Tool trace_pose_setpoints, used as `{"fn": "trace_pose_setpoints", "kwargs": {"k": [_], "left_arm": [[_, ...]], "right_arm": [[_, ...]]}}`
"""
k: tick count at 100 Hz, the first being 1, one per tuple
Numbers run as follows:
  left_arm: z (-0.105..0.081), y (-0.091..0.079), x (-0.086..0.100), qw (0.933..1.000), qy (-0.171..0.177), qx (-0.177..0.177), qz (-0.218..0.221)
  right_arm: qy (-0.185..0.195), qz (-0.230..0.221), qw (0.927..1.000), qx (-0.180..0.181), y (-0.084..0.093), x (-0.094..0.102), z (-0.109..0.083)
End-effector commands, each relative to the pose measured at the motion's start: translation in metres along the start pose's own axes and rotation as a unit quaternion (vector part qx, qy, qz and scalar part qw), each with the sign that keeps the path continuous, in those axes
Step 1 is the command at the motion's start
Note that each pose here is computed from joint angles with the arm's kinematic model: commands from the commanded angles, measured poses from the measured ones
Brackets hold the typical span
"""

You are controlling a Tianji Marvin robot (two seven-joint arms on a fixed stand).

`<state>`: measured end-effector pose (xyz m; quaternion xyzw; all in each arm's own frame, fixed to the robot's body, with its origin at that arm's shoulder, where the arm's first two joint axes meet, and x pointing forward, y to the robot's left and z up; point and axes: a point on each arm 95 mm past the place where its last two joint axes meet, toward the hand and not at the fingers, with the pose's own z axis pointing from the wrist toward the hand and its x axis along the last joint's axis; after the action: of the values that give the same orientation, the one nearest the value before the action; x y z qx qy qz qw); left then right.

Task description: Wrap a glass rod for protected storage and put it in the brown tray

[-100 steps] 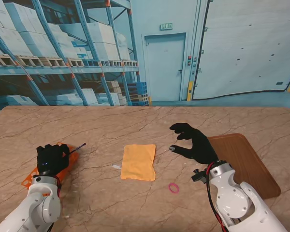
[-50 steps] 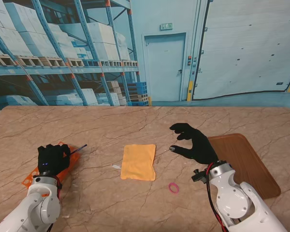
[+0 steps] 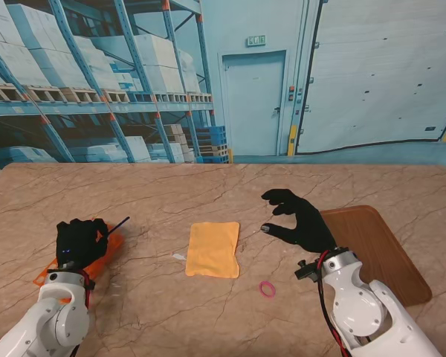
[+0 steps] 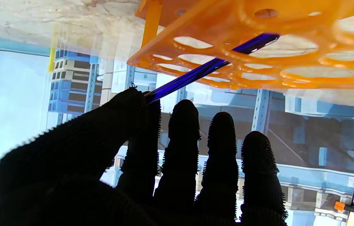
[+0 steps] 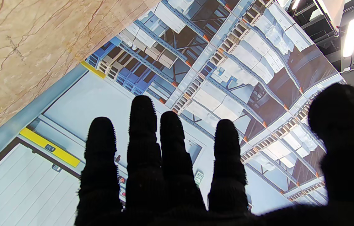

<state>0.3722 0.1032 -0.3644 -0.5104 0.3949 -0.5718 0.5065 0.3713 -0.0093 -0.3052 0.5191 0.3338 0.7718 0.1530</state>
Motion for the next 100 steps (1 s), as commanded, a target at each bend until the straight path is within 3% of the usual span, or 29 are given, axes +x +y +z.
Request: {"fn": "trace_pose_setpoints", "kwargs": {"k": [1,100], "left_arm": [[-0.003,-0.002,0.004,1.0000,0.003,0.002,-0.008],[0.001,-0.036,0.032,0.9961,0.063,0.018,-0.058]], "right_arm": [[0.003,0.003,1.0000,-0.001,-0.002,0.003,-0.001],[0.004,0.004,1.0000,-0.005,-0.001,0.004,0.000]]}}
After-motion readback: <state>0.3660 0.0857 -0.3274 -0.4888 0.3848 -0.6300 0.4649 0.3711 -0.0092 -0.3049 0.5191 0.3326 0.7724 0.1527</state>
